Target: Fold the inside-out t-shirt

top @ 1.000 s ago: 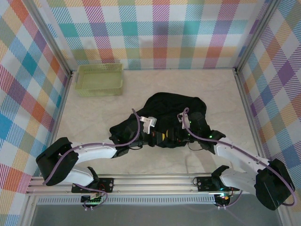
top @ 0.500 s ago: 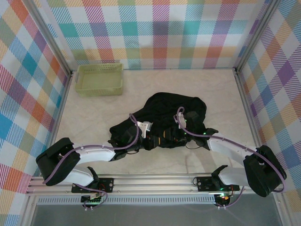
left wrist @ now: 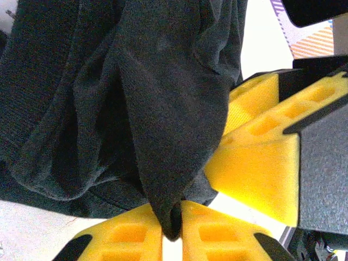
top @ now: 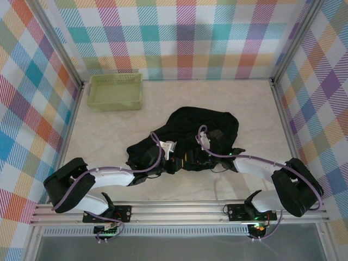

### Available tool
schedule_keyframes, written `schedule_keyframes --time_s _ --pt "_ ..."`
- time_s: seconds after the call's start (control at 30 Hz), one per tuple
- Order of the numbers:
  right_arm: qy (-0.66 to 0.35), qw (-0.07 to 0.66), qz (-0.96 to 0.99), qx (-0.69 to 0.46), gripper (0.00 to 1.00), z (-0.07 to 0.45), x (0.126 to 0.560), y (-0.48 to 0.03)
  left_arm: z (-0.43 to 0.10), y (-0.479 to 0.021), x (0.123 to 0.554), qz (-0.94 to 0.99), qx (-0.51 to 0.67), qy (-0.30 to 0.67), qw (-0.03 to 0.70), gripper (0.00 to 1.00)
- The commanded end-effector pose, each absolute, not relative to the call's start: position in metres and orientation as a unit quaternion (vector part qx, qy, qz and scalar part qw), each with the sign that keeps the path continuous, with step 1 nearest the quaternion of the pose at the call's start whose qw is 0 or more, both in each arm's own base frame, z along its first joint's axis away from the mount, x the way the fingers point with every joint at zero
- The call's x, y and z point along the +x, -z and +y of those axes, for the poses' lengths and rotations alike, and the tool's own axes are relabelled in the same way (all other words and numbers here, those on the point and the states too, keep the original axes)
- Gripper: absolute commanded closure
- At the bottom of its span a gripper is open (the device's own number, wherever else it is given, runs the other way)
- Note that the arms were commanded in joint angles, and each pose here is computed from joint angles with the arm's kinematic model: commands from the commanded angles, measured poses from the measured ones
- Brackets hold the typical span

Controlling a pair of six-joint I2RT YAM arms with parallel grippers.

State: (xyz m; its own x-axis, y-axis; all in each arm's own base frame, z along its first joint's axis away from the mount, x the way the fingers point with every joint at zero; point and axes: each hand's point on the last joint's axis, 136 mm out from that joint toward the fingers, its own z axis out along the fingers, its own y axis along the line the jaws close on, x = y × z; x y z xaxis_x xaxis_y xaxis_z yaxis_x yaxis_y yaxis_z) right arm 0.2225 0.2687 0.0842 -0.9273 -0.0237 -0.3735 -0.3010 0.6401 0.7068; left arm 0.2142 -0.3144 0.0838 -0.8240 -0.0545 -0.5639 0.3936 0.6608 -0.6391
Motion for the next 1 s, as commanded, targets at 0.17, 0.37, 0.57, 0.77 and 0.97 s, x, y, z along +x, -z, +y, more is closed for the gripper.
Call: schedule_keyframes --time_s 0.17,0.37,0.57,0.77,0.97 --pt "-0.401 0.193 0.889 -0.108 0.9 0.273 0.228 -0.101 -0.308 -0.077 0.216 0.872 0.092 0.391 0.28 0.85" --pt "-0.358 0.216 0.902 -0.106 1.0 0.245 0.216 -0.124 -0.303 -0.077 0.222 0.879 0.09 0.366 0.291 0.75" --pt "-0.292 0.223 0.925 -0.095 1.0 0.201 0.192 -0.137 -0.307 -0.086 0.235 0.882 0.094 0.345 0.308 0.7" --pt "-0.264 0.231 0.933 -0.08 1.0 0.179 0.181 -0.16 -0.32 -0.085 0.249 0.886 0.096 0.331 0.309 0.67" --pt "-0.232 0.299 0.922 -0.081 1.0 0.164 0.194 -0.215 -0.318 -0.058 0.266 0.92 0.083 0.253 0.288 0.64"
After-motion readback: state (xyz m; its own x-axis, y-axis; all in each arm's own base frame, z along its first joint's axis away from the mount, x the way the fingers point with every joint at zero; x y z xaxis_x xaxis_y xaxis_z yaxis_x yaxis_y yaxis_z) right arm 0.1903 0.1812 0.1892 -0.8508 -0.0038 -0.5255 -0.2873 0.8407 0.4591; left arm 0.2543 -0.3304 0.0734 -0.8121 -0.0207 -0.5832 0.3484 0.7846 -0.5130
